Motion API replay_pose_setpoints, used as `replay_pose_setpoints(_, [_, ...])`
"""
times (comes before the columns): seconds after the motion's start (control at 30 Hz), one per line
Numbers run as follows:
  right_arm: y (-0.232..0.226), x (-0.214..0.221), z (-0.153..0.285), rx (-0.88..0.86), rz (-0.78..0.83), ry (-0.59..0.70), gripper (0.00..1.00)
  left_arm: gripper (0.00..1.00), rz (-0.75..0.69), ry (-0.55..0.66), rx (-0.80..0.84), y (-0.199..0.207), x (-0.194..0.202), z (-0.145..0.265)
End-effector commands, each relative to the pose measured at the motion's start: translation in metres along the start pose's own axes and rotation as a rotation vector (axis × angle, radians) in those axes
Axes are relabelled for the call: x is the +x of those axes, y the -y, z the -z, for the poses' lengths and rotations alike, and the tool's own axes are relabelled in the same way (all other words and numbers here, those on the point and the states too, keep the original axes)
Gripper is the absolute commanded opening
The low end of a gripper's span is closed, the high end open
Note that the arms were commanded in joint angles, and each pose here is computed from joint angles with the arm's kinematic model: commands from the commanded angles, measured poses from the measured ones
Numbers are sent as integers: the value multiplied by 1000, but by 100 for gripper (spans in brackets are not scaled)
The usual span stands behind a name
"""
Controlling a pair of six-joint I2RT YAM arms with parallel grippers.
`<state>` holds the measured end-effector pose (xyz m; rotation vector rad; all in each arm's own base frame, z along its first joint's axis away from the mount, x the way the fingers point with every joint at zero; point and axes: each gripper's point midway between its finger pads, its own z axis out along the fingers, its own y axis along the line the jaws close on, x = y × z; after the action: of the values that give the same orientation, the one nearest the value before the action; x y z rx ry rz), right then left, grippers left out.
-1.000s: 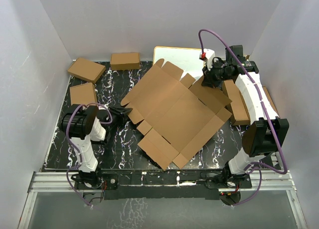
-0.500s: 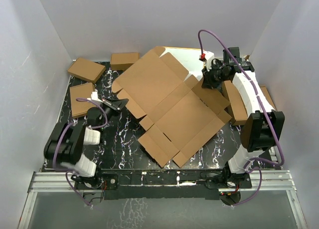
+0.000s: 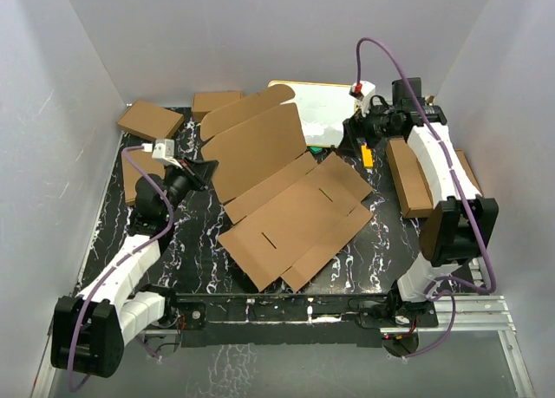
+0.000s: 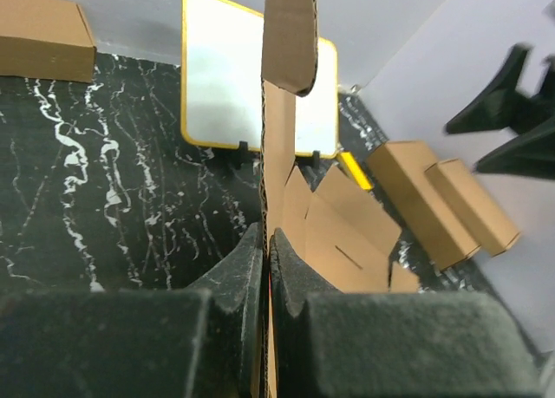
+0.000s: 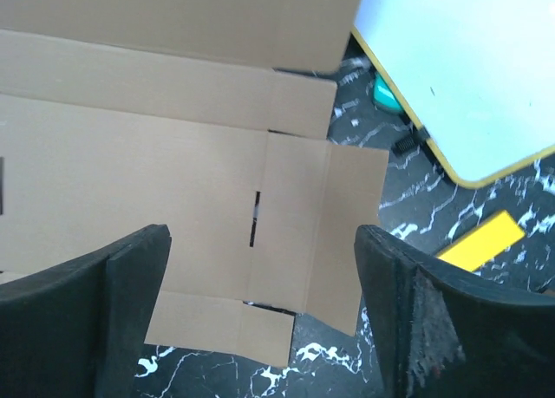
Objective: Fold the paper box
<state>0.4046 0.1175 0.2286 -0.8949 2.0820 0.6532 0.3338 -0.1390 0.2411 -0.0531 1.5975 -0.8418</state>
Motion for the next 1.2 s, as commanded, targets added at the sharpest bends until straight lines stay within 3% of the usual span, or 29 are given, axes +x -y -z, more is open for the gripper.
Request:
replay_pose_setpoints(0.0, [-45, -56, 42, -108, 176, 222, 99, 0, -243, -17, 91, 21, -11, 1])
replay_pose_setpoints(0.17, [-59, -55, 42, -190, 310, 291, 98, 0, -447, -22, 212, 43, -14, 7])
replay_pose_setpoints(0.4, [-87, -85, 58, -301, 727, 494, 98, 0, -638, -49, 321, 56, -7, 21])
replay_pose_setpoints(0.93, [-94, -127, 10, -239, 884, 384, 99, 0, -711, -79, 495, 87, -1, 34])
replay_pose_setpoints(1.17, [-92, -131, -11, -216, 911, 341, 85, 0, -722, -81, 553, 99, -3, 35])
